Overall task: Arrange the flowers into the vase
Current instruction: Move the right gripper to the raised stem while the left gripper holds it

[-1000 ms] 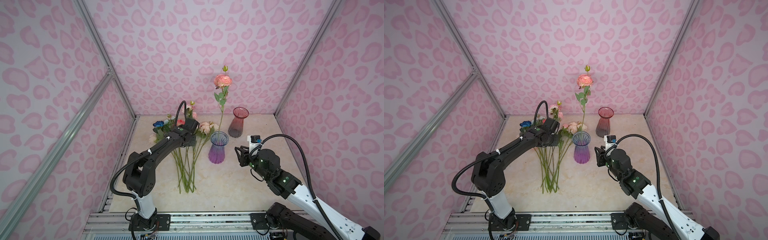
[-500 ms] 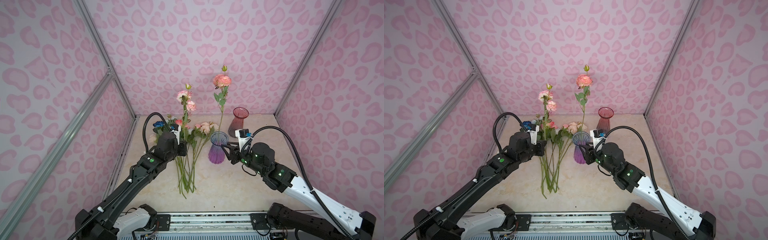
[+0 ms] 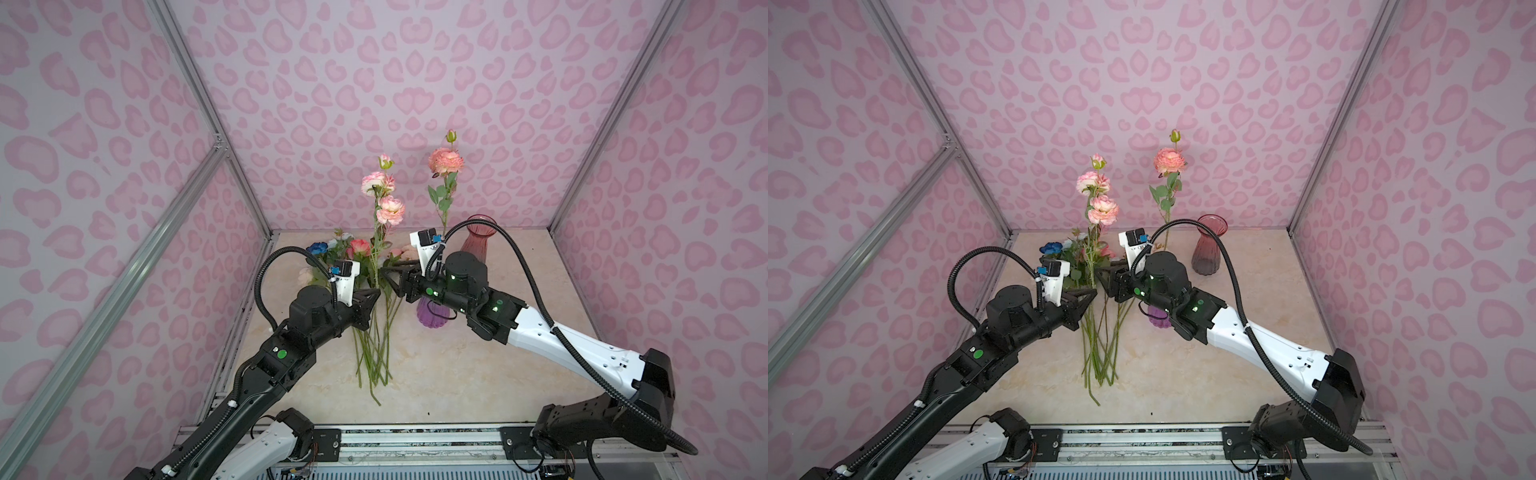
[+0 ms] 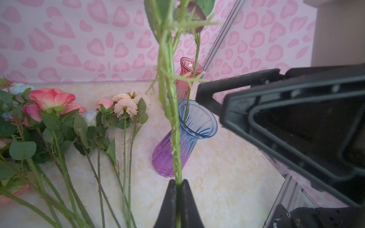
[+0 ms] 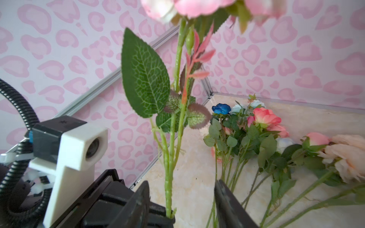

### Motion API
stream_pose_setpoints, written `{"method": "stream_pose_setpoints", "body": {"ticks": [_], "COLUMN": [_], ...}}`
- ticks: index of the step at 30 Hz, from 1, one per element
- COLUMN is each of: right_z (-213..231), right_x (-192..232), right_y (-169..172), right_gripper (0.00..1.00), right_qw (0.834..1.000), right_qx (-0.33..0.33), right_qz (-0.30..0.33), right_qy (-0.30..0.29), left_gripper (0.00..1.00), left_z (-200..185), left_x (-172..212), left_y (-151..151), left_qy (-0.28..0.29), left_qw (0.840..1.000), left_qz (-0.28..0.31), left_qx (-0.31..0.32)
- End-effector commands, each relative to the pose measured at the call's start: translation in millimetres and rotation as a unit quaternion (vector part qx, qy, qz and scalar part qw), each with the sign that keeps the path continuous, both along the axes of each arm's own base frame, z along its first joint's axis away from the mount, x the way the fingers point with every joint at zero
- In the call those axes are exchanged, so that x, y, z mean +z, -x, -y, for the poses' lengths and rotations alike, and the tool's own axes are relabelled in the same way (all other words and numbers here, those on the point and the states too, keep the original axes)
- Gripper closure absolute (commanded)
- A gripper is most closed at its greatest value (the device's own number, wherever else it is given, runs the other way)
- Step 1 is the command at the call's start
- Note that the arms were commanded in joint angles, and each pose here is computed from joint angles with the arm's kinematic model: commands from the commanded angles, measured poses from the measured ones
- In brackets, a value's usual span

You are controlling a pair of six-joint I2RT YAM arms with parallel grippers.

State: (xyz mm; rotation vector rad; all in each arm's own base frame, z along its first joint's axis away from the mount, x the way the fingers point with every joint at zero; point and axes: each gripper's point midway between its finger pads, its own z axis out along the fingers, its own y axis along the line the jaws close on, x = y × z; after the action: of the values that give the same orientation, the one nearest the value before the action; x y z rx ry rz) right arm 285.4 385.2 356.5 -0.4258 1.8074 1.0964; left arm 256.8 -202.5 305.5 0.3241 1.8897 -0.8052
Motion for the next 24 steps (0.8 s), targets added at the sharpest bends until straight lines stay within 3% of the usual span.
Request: {"method": "stream_pose_setpoints", "body": {"ticks": [1, 9, 14, 18, 21, 22, 24], "right_z": [-16.5, -29.2, -31.8, -31.6, -30.2, -28.3, -27.6], "right_x": [11.2, 0.4, 2.6, 7.2, 11.0, 11.9, 16.2], "right_y": [8.9, 4.3, 4.0, 5.3, 6.5, 5.5, 5.1], "right_gripper": [0.46, 0.59, 0.85, 0.95, 0.95, 0.95, 0.96], "right_qw": [0.999, 1.0, 1.0, 0.999, 1.0, 1.0, 1.0], "right_qx": [0.031, 0.021, 0.025, 0.027, 0.027, 0.023, 0.022], "right_qz": [0.0, -0.016, -0.013, -0.008, 0.0, 0.003, 0.011], "right_qy": [-0.027, -0.016, -0.012, -0.018, -0.013, -0.009, -0.001], "left_gripper": [0.97, 0.97, 0.96, 0.94, 0.68, 0.55, 0.43], "left_z": [4.2, 6.3, 4.2, 3.5, -3.9, -7.6, -13.4], "left_x": [5.4, 12.6, 11.1, 9.2, 12.1, 13.1, 16.3], "left_y": [4.4, 11.3, 12.3, 12.8, 10.7, 10.2, 11.5], "left_qy": [0.013, 0.023, 0.022, 0.023, 0.019, 0.017, 0.018], "left_qw": [1.0, 0.999, 0.999, 0.999, 1.0, 1.0, 1.0], "left_qz": [0.004, 0.01, 0.008, 0.004, 0.011, 0.013, 0.015], "left_qx": [-0.016, -0.031, -0.027, -0.026, -0.005, 0.004, 0.016]}}
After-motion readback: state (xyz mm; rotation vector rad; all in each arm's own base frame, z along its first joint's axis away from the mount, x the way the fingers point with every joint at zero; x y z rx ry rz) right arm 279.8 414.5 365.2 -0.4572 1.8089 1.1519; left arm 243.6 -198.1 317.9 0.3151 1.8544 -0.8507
